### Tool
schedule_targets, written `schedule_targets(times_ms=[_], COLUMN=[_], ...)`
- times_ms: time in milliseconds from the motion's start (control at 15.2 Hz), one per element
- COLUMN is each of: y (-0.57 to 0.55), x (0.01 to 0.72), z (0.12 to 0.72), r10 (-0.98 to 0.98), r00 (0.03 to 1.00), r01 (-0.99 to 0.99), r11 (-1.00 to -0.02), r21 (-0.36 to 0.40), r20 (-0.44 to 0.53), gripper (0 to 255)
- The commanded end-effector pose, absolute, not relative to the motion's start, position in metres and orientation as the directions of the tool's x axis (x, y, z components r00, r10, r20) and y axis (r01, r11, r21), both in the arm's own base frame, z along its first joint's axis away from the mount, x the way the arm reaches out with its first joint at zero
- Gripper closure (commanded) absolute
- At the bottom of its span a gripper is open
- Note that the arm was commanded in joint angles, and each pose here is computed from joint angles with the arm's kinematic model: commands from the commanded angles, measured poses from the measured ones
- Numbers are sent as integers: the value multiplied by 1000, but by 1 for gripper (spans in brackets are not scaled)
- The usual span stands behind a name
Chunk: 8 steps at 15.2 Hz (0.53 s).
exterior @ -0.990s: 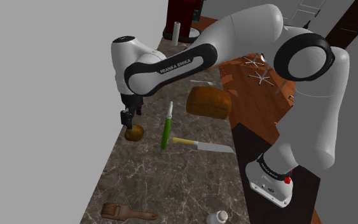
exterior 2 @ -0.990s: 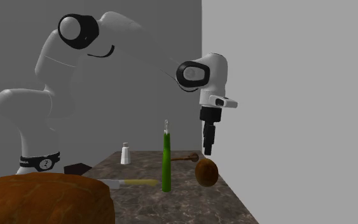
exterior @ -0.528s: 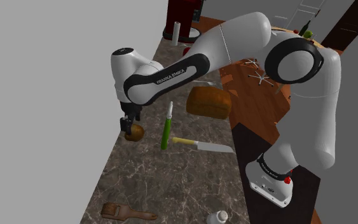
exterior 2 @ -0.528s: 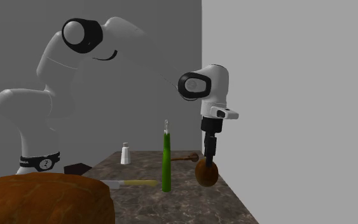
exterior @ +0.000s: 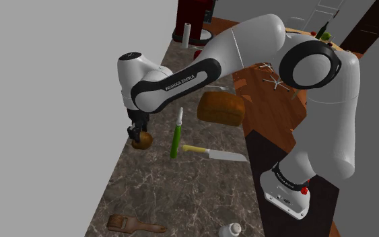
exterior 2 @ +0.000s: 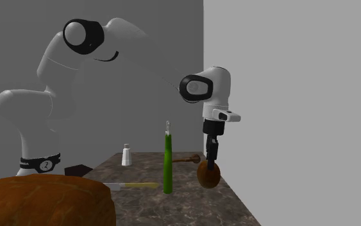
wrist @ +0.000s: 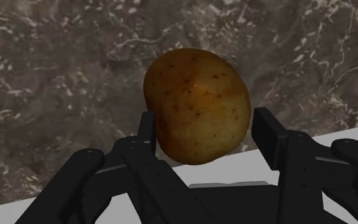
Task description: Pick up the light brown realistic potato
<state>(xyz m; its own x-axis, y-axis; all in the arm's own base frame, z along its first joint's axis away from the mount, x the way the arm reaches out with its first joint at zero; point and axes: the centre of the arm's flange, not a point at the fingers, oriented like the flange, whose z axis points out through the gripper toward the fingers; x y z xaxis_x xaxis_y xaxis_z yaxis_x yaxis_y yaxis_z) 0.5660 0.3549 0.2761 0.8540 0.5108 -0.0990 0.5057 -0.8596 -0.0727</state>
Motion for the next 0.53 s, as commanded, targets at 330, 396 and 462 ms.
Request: schedule_targets(times_ms=[330,396,462], y=[354,354,354], x=[566,566,566], z=[285,290,295], r10=[510,510,510], r00=[854,854,854], r01=[505,505,505], r11=[-860,-860,-860], r21=[-72,-72,-72], r20=[-103,-103,-103], gripper=[255,255,255])
